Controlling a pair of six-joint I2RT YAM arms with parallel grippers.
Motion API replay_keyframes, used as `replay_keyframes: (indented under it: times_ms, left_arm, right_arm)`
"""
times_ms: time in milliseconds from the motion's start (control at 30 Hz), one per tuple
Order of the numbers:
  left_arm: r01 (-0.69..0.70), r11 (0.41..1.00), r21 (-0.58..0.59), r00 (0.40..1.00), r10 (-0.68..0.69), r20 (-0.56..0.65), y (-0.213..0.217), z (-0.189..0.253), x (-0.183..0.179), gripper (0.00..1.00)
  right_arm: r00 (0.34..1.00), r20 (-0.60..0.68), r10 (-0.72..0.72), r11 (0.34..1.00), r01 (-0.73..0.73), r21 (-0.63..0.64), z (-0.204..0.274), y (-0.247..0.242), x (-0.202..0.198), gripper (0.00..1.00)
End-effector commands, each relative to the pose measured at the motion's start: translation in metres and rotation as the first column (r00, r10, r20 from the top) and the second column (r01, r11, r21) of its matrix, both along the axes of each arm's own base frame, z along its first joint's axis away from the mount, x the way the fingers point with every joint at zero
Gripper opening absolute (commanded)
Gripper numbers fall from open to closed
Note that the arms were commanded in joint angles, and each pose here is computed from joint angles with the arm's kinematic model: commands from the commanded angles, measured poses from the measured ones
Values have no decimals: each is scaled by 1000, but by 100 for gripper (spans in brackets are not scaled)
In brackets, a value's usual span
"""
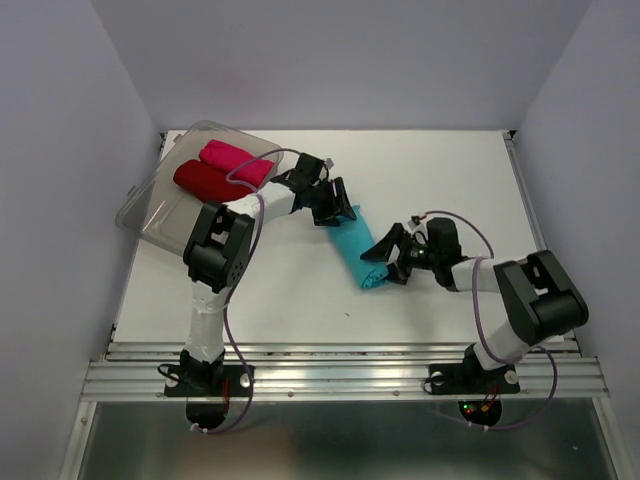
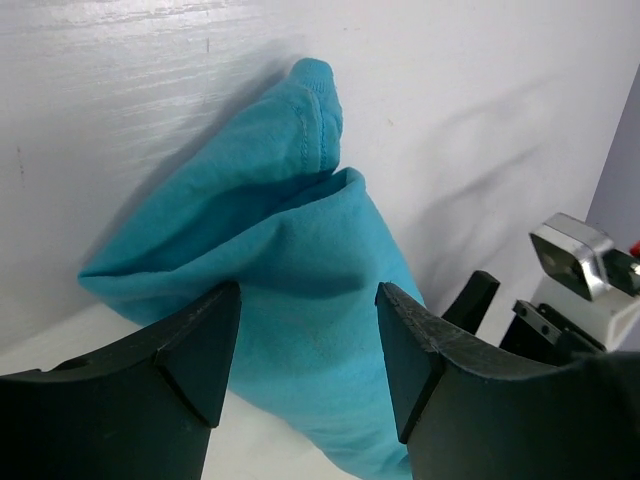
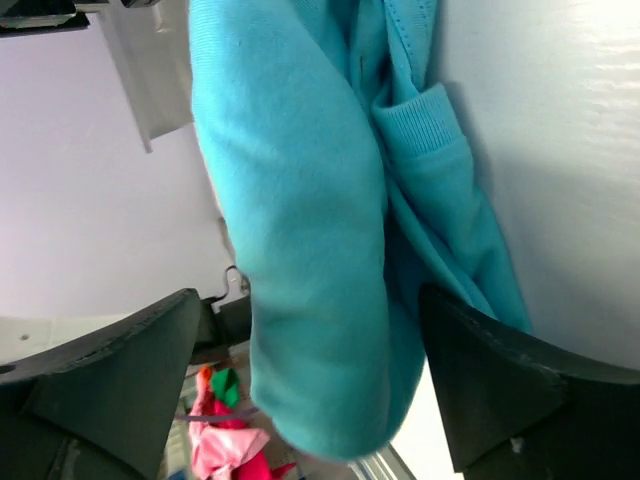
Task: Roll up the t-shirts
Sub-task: Roll the T-shirt to the center of the board.
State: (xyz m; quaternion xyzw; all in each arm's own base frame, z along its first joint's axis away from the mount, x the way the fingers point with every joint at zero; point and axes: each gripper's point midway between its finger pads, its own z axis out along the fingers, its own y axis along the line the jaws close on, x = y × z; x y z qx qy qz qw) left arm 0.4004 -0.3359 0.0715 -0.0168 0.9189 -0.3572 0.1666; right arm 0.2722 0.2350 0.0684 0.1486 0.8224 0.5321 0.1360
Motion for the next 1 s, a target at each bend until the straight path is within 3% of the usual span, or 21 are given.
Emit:
replay_keyframes:
  times_ms: [0,67,267,367,400,533,667,767,867,967]
  left_arm:
    - [29,1000,10,999,-29,44,-4,12,8,67]
    - [31,999,17,999,-31,43,-3,10,7,67]
    - [26,999,27,998,-27,55,0,15,6,67]
    - [27,1000,-1,996,-27,88,-1,34,6,67]
    - [46,999,-26,994,-43,97,-5,44,4,67]
    - [44,999,-27,993,-41,108,-7,53,9,67]
    - [44,999,-19,995,-42,85,-7,47,7,66]
    - [50,998,-39,994,-46,104,-11,59,5,67]
    - [41,998,-42,991,-35,125,-9,72,6,67]
    - [49,998,-49,990,-42,135,-10,79,3,67]
  right_arm:
    - [997,68,-43,977,56,-204,0,-23,7,98]
    - [998,28,-48,960,54,-274,-4,-32,-2,100]
    - [990,115,-76,869,123,-480,24,-69,-4,100]
    - [981,178,-74,829,160,-537,44,-82,-2,78]
    - [975,211,-66,826,172,-536,61,-78,3,59]
    - [960,279,-9,804,173,-569,84,-55,4,23]
    - [963,229,143,847,0,-531,76,-11,-6,17]
    - [963,212,169,848,-32,-530,65,-1,-7,15]
    - [973,177,145,817,-17,-576,41,-7,-1,13]
    - [983,114,145,776,-41,-629,6,-11,3,3]
